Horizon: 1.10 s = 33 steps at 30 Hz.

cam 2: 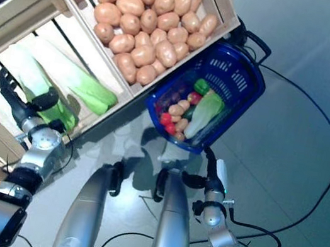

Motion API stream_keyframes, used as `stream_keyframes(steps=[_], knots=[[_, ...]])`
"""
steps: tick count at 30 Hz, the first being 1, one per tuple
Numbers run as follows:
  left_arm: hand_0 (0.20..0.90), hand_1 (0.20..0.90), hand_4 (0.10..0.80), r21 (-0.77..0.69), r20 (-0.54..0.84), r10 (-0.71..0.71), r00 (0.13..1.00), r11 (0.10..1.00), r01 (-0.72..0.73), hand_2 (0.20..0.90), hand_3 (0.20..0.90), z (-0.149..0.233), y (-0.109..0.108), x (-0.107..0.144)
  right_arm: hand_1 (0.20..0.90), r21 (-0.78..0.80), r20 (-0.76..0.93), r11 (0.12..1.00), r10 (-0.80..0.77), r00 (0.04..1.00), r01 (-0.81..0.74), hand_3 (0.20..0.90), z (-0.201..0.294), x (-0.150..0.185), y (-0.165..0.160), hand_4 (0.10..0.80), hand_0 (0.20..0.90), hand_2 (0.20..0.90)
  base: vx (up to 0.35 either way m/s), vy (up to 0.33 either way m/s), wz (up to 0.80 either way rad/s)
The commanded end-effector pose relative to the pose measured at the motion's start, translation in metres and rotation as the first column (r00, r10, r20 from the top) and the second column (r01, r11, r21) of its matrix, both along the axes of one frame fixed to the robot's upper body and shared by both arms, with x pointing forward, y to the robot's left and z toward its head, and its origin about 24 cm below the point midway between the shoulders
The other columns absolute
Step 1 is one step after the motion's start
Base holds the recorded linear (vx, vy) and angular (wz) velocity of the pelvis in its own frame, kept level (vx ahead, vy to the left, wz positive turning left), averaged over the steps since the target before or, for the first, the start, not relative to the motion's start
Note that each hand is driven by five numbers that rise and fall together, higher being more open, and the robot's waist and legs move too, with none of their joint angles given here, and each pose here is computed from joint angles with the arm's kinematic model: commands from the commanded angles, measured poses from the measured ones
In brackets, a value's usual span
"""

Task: Put vegetables into the basket

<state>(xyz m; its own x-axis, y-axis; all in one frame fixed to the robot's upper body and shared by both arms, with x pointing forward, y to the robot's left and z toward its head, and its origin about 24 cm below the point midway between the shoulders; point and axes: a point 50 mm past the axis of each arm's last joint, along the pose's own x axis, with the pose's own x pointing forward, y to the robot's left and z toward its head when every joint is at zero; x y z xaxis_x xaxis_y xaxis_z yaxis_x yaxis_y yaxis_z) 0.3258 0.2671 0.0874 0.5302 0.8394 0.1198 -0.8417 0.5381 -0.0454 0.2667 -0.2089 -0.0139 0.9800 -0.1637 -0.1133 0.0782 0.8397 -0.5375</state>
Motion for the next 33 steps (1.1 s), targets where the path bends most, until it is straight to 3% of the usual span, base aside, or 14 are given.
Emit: stream_keyframes(steps=[1,13,33], knots=[[0.900,0.900,0.800,0.023,0.142,0.070,0.987,0.997,-0.074,0.900,0.900,0.045,0.029,0.005,0.900,0.018,0.137,0.998,0.055,0.989,-0.058,0.900,0.027,0.011,0.013,0.800,0.900,0.900,0.000,0.000,0.00],[0.900,0.900,0.800,-0.199,0.068,0.139,0.988,0.972,-0.123,0.900,0.900,0.044,0.043,0.018,0.900,0.025,0.172,0.999,0.026,0.985,-0.031,0.900,0.033,0.020,0.019,0.800,0.900,0.900,-0.001,-0.001,0.00],[0.900,0.900,0.800,-0.524,-0.283,-0.005,0.959,0.839,-0.150,0.900,0.900,-0.048,0.020,0.008,0.900,0.084,0.214,0.996,0.007,0.977,-0.025,0.900,0.049,0.038,0.034,0.800,0.900,0.900,0.000,0.000,0.00]])
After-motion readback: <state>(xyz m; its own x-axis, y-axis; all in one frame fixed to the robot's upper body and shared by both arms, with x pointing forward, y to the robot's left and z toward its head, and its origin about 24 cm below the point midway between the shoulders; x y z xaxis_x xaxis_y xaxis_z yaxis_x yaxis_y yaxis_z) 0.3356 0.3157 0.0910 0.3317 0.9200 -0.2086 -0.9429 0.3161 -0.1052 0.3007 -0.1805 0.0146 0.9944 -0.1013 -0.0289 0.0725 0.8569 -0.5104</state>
